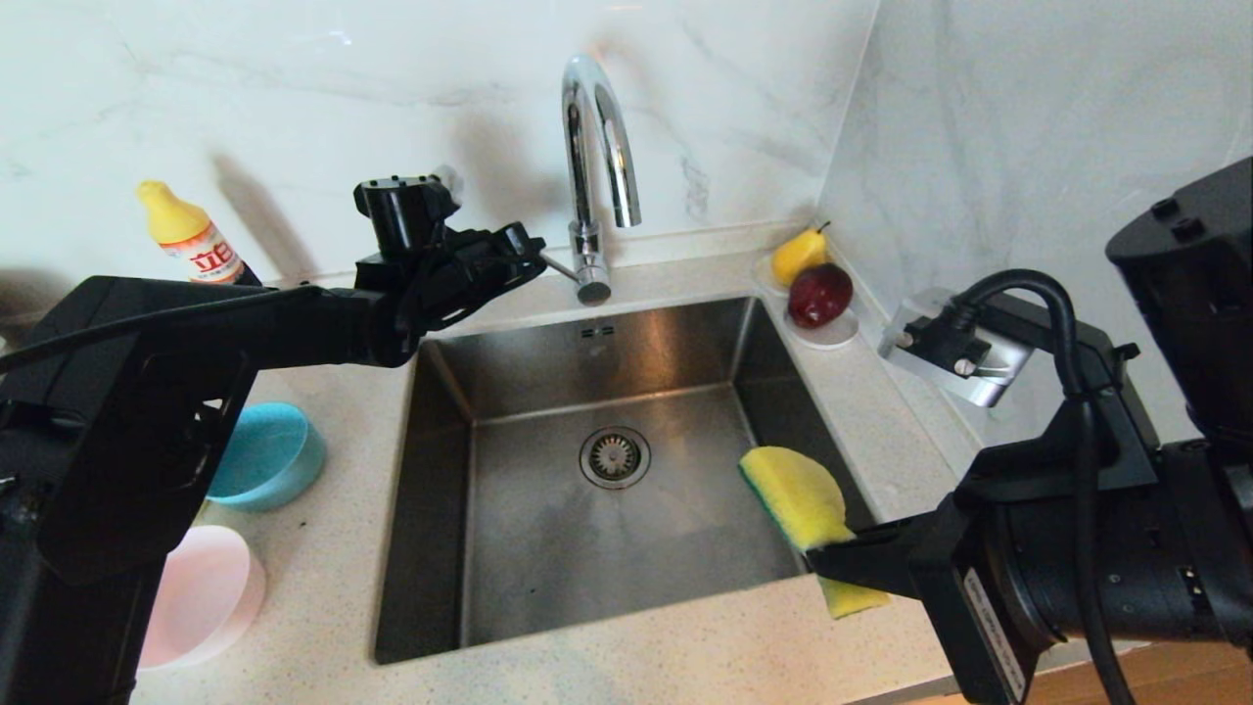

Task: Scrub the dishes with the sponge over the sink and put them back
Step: Turn on the faucet

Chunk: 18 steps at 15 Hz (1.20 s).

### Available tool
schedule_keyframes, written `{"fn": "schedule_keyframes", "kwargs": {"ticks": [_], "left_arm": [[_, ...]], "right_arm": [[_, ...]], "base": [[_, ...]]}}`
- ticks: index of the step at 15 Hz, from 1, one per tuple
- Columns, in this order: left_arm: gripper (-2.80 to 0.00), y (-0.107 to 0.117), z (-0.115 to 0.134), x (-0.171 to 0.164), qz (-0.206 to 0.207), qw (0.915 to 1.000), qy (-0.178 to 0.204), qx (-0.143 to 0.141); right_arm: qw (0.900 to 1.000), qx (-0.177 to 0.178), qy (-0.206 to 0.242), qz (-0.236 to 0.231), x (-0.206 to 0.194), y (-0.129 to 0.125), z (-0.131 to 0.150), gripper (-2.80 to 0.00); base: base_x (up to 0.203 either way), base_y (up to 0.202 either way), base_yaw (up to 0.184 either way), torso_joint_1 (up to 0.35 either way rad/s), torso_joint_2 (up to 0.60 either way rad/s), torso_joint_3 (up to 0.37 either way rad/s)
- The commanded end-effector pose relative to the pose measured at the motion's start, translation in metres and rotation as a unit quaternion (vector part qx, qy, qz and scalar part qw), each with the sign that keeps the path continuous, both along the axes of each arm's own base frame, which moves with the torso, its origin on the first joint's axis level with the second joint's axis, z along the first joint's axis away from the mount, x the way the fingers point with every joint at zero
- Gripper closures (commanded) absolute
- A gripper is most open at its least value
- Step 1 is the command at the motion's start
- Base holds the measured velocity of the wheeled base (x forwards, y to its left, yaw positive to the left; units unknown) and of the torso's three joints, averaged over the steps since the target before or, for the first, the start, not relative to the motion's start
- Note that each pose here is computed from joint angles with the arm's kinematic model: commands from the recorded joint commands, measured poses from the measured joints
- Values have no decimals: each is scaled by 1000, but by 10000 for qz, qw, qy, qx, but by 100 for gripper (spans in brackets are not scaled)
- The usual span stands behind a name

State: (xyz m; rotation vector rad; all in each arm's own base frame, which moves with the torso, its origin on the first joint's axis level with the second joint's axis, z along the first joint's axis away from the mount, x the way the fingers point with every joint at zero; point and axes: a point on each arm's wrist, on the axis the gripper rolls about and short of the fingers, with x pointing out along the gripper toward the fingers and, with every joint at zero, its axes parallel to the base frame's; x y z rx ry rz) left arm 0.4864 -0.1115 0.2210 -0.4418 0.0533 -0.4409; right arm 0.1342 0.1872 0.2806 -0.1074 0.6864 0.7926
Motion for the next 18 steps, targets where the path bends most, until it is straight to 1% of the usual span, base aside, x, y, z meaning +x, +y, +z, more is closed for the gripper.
{"fn": "schedule_keyframes", "kwargs": {"ticks": [1, 6, 8, 10, 12, 15, 16, 18], "left_arm": [[0, -3, -2, 0, -20, 10000, 40, -38], [0, -1, 4, -9, -11, 10000, 86, -36], [0, -4, 4, -14, -48, 9999, 125, -11], [0, -5, -2, -20, -65, 9998, 206, 16], [0, -7, -10, -26, -105, 9999, 125, 4], [0, -9, -10, -27, -107, 9999, 95, -3], [0, -6, -8, -25, -71, 10000, 61, -19], [0, 11, -1, -21, 122, 9999, -16, -40]], "right_arm": [[10000, -28, 24, -4, 1, 1, -2, 0], [10000, -6, 15, -9, 0, -1, 0, 0], [10000, -6, 15, -9, -1, -1, 0, 0], [10000, -12, 33, -8, -2, -2, -1, 0], [10000, -9, 36, -2, -1, -2, -1, 0], [10000, 1, 22, 3, -1, -2, 0, 0], [10000, -4, 26, 3, -1, -2, -1, 0], [10000, -7, 32, 1, -2, -2, -1, 0]], "base": [[0, 0, 0, 0, 0, 0], [0, 0, 0, 0, 0, 0], [0, 0, 0, 0, 0, 0], [0, 0, 0, 0, 0, 0], [0, 0, 0, 0, 0, 0], [0, 0, 0, 0, 0, 0], [0, 0, 0, 0, 0, 0], [0, 0, 0, 0, 0, 0]]}}
